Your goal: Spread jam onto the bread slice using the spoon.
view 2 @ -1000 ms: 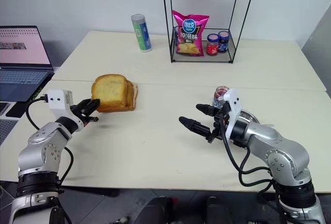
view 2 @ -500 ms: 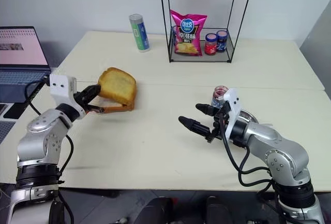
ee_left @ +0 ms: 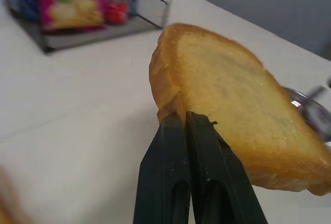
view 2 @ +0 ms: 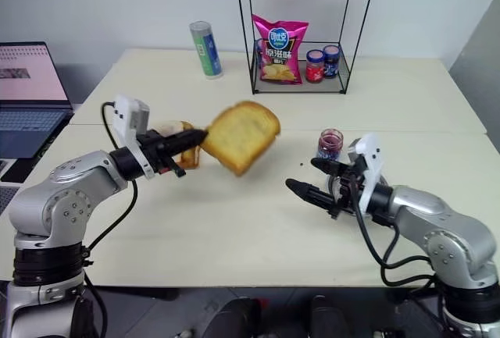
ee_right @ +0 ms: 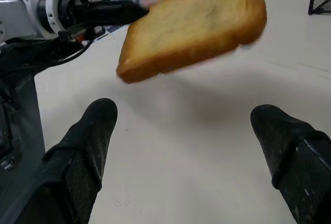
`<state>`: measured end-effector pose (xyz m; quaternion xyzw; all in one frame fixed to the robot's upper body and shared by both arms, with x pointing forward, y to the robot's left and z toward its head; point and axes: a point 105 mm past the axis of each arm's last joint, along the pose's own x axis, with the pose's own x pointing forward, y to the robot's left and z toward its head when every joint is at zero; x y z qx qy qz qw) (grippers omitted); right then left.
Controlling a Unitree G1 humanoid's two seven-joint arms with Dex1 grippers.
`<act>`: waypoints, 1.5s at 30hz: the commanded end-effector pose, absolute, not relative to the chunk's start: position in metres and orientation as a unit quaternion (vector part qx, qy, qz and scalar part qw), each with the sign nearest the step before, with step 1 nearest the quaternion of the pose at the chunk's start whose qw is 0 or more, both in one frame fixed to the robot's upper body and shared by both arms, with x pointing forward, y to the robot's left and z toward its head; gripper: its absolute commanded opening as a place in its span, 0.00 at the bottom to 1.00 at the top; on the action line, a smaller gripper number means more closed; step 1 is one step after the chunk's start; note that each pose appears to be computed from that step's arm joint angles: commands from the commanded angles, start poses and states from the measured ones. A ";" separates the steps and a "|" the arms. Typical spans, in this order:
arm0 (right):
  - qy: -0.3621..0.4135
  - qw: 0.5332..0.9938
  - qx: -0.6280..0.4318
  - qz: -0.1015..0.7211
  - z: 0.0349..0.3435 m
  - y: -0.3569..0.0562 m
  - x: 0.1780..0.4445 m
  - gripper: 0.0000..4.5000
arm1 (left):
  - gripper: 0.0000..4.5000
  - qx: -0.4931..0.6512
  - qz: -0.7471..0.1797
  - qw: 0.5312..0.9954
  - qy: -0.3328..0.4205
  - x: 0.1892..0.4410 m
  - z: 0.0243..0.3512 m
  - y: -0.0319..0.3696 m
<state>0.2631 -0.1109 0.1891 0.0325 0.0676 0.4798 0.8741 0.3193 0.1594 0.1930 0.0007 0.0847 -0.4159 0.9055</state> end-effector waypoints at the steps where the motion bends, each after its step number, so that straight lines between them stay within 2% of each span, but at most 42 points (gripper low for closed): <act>1: 0.053 0.875 0.030 0.480 0.197 -0.112 0.251 1.00 | 0.00 0.056 -0.475 0.865 0.151 0.298 0.155 0.144; 9: 0.057 0.892 0.049 0.447 0.188 -0.111 0.243 1.00 | 0.00 0.106 -0.504 0.835 0.193 0.299 0.098 0.126; 17: 0.059 0.904 0.049 0.420 0.184 -0.117 0.243 1.00 | 0.00 0.160 -0.461 0.860 0.151 0.339 0.093 0.123; 24: 0.064 0.908 0.049 0.411 0.180 -0.120 0.245 1.00 | 0.00 0.160 -0.443 0.872 0.132 0.350 0.095 0.127; 25: 0.065 0.908 0.049 0.410 0.179 -0.120 0.246 1.00 | 0.10 0.161 -0.439 0.875 0.129 0.352 0.096 0.129; 26: 0.066 0.908 0.050 0.410 0.179 -0.121 0.246 1.00 | 0.12 0.161 -0.433 0.878 0.128 0.353 0.096 0.130; 30: 0.070 0.909 0.052 0.408 0.177 -0.124 0.247 1.00 | 0.31 0.156 -0.422 0.885 0.118 0.357 0.102 0.135; 35: 0.079 0.918 0.059 0.383 0.171 -0.138 0.251 1.00 | 0.51 0.164 -0.398 0.895 0.117 0.359 0.106 0.149; 38: 0.076 0.935 0.076 0.338 0.169 -0.159 0.253 1.00 | 0.65 0.165 -0.387 0.900 0.113 0.358 0.114 0.159; 42: 0.054 0.957 0.134 0.253 0.167 -0.192 0.257 1.00 | 0.88 0.173 -0.377 0.906 0.087 0.354 0.134 0.168; 45: 0.029 0.964 0.218 0.149 0.161 -0.233 0.263 1.00 | 0.99 0.198 -0.420 0.885 0.029 0.346 0.162 0.146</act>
